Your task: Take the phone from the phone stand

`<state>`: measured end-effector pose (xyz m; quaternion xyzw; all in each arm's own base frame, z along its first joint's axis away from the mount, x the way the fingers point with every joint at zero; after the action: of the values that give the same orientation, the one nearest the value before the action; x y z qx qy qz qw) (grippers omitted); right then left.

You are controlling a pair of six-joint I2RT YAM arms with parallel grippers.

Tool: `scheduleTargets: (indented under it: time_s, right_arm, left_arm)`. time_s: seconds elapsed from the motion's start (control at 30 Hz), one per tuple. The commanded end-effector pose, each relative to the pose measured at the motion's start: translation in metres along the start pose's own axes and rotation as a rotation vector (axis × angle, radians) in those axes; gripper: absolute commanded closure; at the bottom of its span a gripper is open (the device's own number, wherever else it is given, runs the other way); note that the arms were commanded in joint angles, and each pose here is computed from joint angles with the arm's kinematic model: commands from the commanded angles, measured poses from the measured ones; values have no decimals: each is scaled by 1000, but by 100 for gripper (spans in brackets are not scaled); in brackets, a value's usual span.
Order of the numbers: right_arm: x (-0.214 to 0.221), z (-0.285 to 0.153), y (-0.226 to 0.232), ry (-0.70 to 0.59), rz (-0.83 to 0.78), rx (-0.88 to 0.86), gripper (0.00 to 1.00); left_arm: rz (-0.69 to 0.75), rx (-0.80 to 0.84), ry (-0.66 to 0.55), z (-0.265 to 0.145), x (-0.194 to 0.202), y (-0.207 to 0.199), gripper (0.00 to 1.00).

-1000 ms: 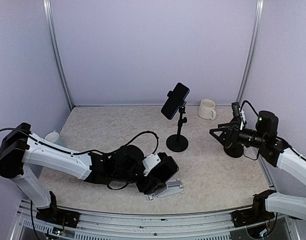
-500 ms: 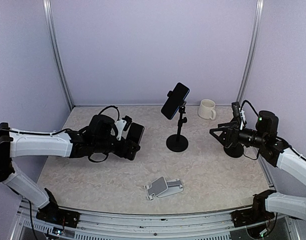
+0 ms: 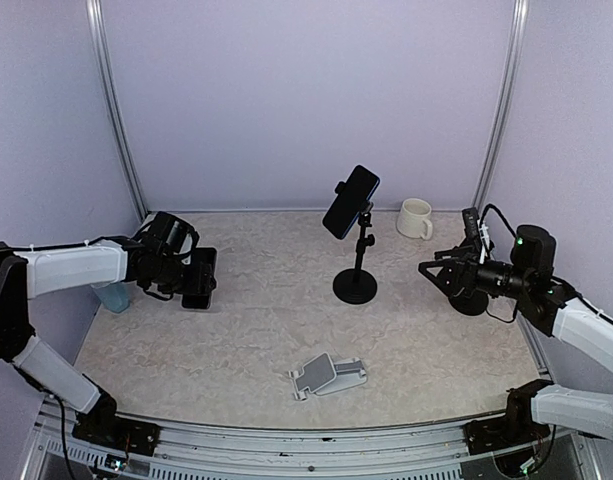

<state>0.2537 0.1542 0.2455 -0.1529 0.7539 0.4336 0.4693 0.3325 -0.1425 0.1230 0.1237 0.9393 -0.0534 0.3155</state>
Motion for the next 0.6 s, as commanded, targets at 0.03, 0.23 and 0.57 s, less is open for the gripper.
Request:
scheduleTargets:
  time_s: [0.03, 0.23, 0.57]
  right_arm:
    - [0, 0, 1, -12, -8, -23, 0]
    - [2, 0, 1, -10, -3, -30, 0]
    - [4, 1, 0, -7, 7, -35, 0]
  left_arm:
    - [-47, -90, 72, -1, 5, 31, 55]
    - [-67, -93, 169, 2, 29, 39, 55]
    - [-78, -73, 268, 9, 57, 36, 55]
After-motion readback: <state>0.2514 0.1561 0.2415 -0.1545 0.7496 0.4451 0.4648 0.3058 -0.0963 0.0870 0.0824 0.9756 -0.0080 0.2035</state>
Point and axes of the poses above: each gripper's point midway between its finger pads, its own z axis out along the fingers, its own y axis along the line the jaws close on, x = y × z, the point moved 3 cm from there along -z, back along the fingers, and after that the axes turned 10 degrees about z, right-handed, at the moved point
